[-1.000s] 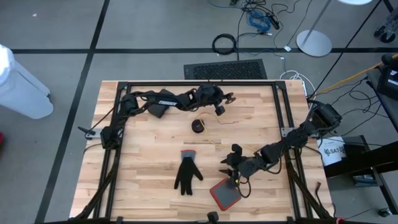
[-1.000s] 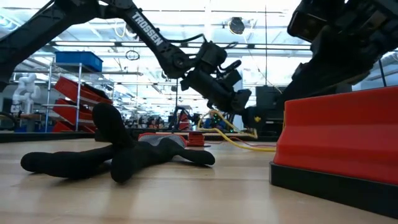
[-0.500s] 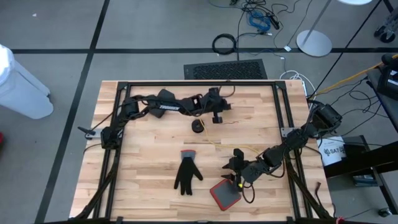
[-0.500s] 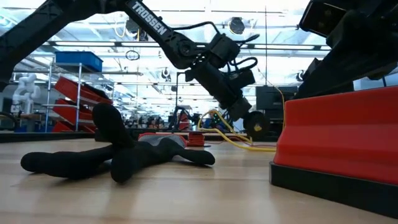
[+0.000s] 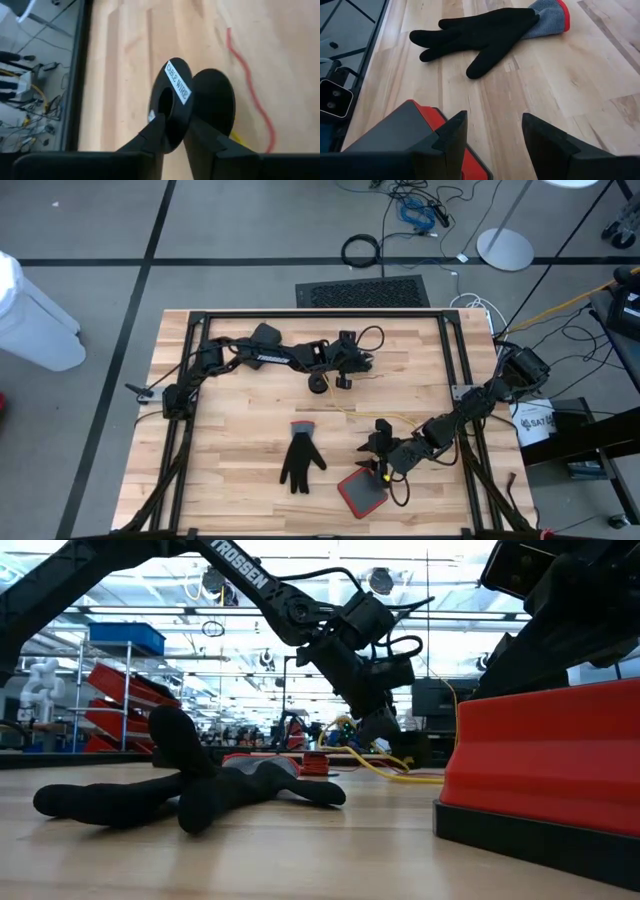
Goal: Coil cords
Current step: Uncoil the yellow wire from the black spool
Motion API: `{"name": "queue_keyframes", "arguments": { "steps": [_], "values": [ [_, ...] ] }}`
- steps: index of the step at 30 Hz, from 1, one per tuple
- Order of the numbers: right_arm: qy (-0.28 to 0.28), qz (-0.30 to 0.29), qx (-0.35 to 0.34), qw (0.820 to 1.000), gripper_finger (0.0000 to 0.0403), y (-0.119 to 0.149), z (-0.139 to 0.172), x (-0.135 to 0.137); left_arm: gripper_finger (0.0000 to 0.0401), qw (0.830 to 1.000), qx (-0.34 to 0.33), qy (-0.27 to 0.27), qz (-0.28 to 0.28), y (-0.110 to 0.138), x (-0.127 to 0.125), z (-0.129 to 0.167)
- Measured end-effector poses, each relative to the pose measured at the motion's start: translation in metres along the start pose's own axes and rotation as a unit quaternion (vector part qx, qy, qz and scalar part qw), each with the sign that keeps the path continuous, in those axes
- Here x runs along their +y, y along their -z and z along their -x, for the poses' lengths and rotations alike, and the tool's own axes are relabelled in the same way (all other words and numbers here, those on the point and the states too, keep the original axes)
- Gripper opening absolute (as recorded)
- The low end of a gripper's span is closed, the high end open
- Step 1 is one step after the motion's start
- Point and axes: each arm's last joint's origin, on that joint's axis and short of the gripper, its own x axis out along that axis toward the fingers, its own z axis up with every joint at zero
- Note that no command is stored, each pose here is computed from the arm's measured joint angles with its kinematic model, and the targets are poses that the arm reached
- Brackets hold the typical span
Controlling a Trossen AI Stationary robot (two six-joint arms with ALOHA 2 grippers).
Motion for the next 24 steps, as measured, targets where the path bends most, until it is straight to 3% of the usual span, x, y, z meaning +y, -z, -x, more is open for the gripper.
{"name": "queue_keyframes", "arguments": {
  "steps": [7, 17, 24],
  "values": [
    [0.015, 0.008, 0.007, 1.0, 0.0176, 0.002, 0.0, -0.002, 0.0129, 1.0, 0.008, 0.02, -0.016, -0.008, -0.018, 0.004],
    [0.068, 0.035, -0.003, 0.997, 0.0176, 0.004, 0.0, -0.008, 0.0133, 0.998, 0.048, 0.011, -0.036, -0.012, -0.034, 0.009],
    [0.109, 0.06, -0.011, 0.992, 0.0176, 0.006, 0.001, -0.012, 0.0133, 0.999, 0.011, 0.033, 0.009, -0.022, -0.028, 0.02]
  ]
}}
